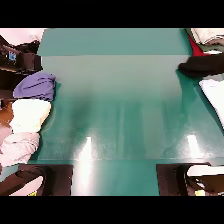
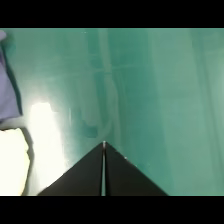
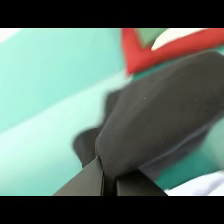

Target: Fold the shirts.

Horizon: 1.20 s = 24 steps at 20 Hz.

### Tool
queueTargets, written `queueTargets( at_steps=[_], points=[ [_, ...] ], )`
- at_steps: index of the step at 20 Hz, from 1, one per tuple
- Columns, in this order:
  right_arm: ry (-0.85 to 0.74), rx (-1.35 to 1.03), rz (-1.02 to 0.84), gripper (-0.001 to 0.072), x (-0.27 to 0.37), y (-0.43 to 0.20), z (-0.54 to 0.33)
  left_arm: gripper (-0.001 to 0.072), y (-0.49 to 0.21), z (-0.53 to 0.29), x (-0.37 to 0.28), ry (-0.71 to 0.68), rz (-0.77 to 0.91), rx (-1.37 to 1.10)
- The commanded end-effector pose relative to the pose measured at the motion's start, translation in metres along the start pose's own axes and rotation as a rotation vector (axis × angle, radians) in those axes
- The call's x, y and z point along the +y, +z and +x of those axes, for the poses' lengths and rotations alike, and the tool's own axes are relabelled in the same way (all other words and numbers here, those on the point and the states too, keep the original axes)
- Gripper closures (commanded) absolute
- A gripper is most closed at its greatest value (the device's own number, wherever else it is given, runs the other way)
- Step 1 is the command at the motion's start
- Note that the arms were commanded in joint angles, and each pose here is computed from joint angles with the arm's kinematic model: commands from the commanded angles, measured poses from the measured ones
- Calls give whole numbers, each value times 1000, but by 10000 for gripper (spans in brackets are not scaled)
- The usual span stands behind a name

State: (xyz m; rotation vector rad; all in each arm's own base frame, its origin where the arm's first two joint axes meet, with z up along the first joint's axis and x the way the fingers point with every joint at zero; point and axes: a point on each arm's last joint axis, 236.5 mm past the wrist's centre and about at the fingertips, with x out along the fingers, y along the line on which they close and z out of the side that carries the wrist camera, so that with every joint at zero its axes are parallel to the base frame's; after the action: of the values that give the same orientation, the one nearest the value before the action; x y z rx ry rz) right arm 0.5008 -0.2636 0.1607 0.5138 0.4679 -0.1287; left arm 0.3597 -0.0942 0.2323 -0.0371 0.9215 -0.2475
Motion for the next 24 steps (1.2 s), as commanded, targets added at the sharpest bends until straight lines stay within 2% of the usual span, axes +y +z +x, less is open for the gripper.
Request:
queueTargets(
  at_steps=[1, 11, 13, 16, 22, 24],
  points=[
    [-22, -66, -14, 700, -9, 34, -25, 679, -2, 0, -6, -24, -6, 10],
    [17, -96, -82, 700, 18, 69, -59, 679, -4, 0, -6, -25, -5, 15],
    [-18, -57, -99, 700, 13, 64, -63, 679, -4, 0, -6, -25, -4, 17],
    [-175, 81, -102, 700, -22, 37, -72, 679, -8, 0, -6, -23, -1, 34],
    [-662, 337, 100, 697, -118, -27, -132, 679, -9, 0, -6, -23, 8, 37],
    [-746, 438, 154, 696, -135, -54, -151, 679, -9, 0, -6, -23, 8, 37]
  ],
)
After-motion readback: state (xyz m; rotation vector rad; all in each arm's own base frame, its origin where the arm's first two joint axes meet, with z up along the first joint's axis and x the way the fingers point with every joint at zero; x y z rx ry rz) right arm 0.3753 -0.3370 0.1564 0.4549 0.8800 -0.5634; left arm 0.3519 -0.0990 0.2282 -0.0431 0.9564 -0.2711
